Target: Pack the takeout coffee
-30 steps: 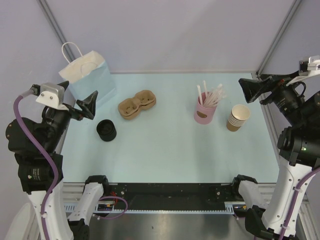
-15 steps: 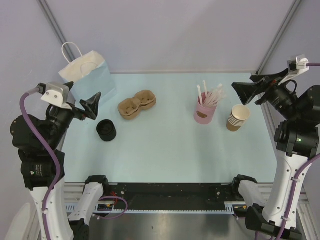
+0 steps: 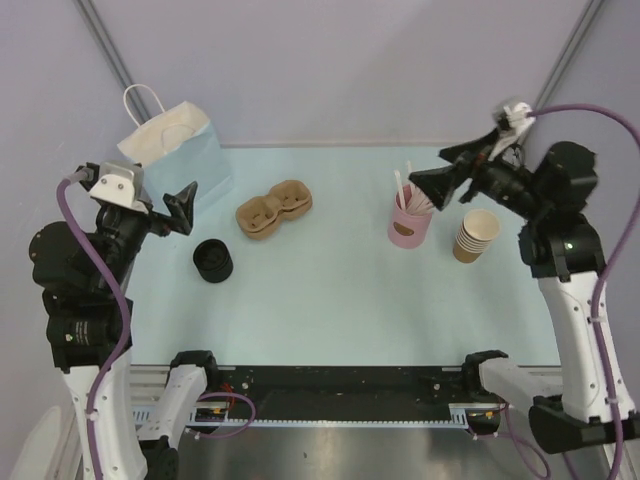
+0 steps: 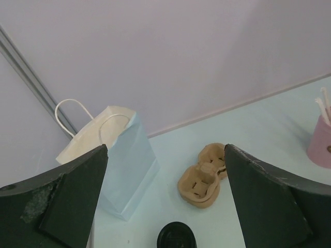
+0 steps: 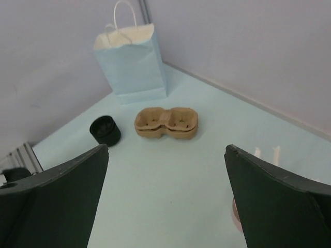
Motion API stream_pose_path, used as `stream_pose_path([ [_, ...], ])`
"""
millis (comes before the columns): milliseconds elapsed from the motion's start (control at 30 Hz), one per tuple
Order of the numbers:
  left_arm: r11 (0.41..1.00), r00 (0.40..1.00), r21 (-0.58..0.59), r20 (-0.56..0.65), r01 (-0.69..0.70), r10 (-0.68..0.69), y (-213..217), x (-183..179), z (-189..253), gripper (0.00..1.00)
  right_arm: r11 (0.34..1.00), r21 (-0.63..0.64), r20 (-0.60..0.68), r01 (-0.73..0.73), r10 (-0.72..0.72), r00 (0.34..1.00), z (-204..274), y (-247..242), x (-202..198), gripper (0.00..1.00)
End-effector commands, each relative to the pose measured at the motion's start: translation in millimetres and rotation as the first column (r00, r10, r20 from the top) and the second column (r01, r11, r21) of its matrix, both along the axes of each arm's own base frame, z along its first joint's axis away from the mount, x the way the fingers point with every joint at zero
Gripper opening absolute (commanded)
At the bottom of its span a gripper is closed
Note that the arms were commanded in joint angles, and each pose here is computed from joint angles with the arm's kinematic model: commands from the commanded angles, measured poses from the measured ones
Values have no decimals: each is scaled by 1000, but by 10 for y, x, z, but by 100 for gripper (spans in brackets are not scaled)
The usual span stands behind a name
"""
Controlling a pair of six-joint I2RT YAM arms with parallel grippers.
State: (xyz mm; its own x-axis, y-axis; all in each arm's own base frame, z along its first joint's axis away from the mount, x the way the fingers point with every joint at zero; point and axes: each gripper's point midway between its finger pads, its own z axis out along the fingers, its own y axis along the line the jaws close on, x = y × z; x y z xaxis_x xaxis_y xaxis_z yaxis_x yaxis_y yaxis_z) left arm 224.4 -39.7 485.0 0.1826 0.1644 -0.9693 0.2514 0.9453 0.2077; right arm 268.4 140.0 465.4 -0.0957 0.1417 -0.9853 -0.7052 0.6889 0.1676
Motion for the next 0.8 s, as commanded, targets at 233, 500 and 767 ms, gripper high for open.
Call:
stream_pose_path([
  [233,980,978,82,-90,-182,189,353,3,-594,99,932,-362,45,-19,37,998,-647,1257,587,100],
  [500,960,947,45,-157,-276,280,533,82,-995,99,955,-295,17,-31,38,999,-904,1981,1147,100],
  [767,946,934,10,-156,-324,321,644,43,-1085,99,923,-384,-29,-27,17,999,-1407,2544,1592,100],
])
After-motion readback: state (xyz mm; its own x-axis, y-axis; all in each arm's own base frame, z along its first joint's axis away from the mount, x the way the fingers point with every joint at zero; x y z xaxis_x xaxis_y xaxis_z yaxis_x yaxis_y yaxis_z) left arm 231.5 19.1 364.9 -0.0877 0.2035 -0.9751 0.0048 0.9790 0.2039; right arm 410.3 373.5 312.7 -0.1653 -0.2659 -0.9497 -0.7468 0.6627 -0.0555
